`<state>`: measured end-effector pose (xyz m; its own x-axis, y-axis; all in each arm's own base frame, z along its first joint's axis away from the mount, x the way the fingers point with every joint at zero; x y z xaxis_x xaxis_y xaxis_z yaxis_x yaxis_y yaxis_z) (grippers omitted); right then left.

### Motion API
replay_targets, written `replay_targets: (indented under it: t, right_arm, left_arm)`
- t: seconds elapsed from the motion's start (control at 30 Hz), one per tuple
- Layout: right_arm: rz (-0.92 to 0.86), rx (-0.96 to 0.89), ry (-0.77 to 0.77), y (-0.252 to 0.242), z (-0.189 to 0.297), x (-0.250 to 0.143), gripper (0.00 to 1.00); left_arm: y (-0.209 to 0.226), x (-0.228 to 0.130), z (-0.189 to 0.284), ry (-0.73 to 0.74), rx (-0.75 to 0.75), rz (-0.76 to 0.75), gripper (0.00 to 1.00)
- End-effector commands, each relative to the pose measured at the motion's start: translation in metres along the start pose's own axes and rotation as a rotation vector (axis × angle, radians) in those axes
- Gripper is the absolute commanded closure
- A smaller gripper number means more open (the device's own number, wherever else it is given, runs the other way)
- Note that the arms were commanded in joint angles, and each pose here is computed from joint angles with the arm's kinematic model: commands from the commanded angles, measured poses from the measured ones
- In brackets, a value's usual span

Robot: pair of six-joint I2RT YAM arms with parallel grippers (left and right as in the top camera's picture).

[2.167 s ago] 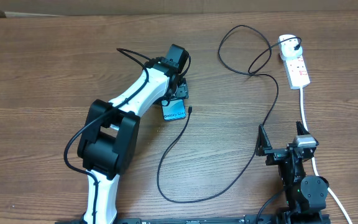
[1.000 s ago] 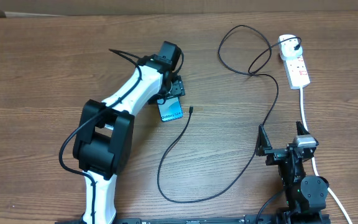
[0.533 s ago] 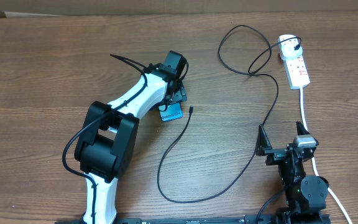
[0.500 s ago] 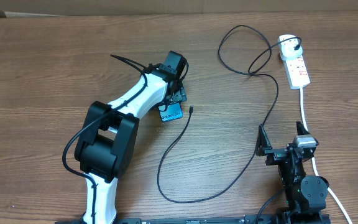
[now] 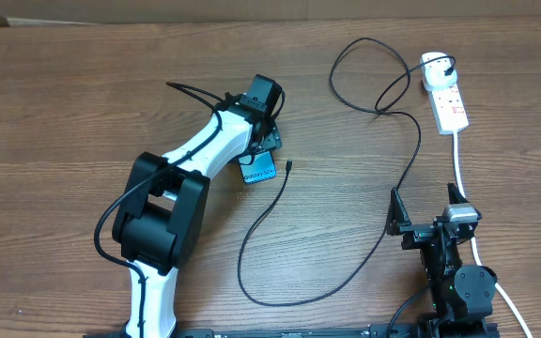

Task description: Plug charger to phone and switch on socket

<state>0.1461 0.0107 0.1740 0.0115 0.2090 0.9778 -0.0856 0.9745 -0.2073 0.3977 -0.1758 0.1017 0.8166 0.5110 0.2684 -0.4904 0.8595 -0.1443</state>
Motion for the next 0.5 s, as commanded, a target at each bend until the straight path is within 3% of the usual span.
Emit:
replay_targets:
  t: [0.0,0.47]
  right_arm:
    - [0.001,-0.001,-0.005,0.0003,-0.0001,-0.0020,0.00]
    - [0.001,-0.001,-0.005,0.0003,-0.0001,-0.0020,0.00]
  left_arm:
    - [0.0061,-0.0016,-0.0120,0.026,0.021,0.016,0.21]
    - [0.0085,-0.0042,-0.0181,0.010,0.061,-0.014,0.23]
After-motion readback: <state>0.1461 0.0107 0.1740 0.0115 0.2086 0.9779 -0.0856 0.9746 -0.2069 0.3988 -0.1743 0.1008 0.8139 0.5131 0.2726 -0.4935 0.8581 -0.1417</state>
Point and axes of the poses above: each gripper's point midway between its finger pads, its own z axis back along the fingers, its own y axis along the line the jaws close on, x = y × z, the point moved 10 cm from there along z, back along the fingers, and after that the axes turned 13 degrees about z, right-handed, at the moved point
